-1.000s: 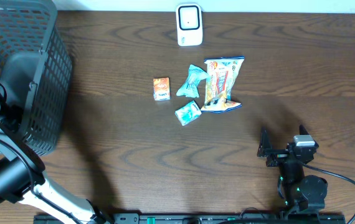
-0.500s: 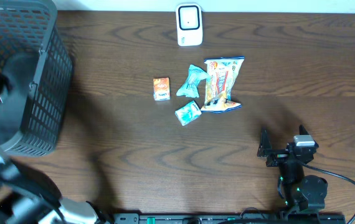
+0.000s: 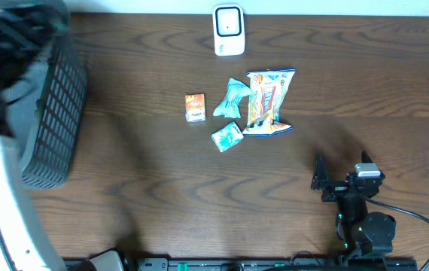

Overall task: Scan the item barcode
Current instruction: 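Carry the Zam-Buk box out and release it beside the orange box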

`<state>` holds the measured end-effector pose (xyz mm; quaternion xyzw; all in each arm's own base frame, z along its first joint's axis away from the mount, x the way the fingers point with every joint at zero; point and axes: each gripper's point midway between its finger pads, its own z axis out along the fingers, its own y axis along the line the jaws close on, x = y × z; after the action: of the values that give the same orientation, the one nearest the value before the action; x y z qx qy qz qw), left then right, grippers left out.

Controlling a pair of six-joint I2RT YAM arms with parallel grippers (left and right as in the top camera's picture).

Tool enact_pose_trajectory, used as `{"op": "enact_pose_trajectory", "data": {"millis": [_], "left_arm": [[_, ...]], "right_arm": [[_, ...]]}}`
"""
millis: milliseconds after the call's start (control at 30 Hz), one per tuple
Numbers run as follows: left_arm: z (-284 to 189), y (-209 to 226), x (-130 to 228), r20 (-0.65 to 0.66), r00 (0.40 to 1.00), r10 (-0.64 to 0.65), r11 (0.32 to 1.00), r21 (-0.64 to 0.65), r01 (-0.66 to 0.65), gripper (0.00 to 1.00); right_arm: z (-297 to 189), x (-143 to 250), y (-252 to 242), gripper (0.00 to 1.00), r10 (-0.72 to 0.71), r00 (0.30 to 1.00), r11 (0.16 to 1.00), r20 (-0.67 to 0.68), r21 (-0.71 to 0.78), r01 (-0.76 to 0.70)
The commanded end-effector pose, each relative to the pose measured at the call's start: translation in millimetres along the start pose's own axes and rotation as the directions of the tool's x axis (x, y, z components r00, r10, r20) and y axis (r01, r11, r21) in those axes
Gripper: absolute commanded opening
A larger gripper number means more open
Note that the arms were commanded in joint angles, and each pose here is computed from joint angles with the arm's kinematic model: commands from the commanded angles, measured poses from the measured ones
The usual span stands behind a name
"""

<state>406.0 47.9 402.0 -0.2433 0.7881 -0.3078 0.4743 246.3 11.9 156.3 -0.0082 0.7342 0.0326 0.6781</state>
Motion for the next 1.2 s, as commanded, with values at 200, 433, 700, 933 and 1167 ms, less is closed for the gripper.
{"op": "enact_pose_trajectory", "data": {"millis": [200, 433, 700, 933, 1167], "left_arm": [[89, -35, 139, -0.337, 0.853, 0.398, 0.908, 0.009, -0.42, 0.47], [139, 35, 208, -0.569, 0.704, 0.425, 0.749, -0.216, -0.627, 0.47], [176, 98, 266, -0.736, 0.599, 0.316, 0.698, -0.247, -0.672, 0.47], [186, 124, 290, -0.788, 0.556, 0.263, 0.688, -0.251, -0.681, 0.72], [181, 118, 281, -0.766, 0.597, 0.239, 0.702, -0.289, -0.651, 0.83]], "right_arm": [[0, 1, -2, 0.99, 0.011, 1.0, 1.0, -0.005, 0.008, -0.011], [0, 1, -2, 0.99, 0.011, 1.0, 1.0, -0.005, 0.008, -0.011], [0, 1, -2, 0.99, 0.011, 1.0, 1.0, -0.005, 0.008, -0.011], [0, 1, -2, 0.99, 0.011, 1.0, 1.0, -0.005, 0.008, -0.011], [0, 1, -2, 0.99, 0.011, 1.0, 1.0, -0.005, 0.008, -0.011]]}}
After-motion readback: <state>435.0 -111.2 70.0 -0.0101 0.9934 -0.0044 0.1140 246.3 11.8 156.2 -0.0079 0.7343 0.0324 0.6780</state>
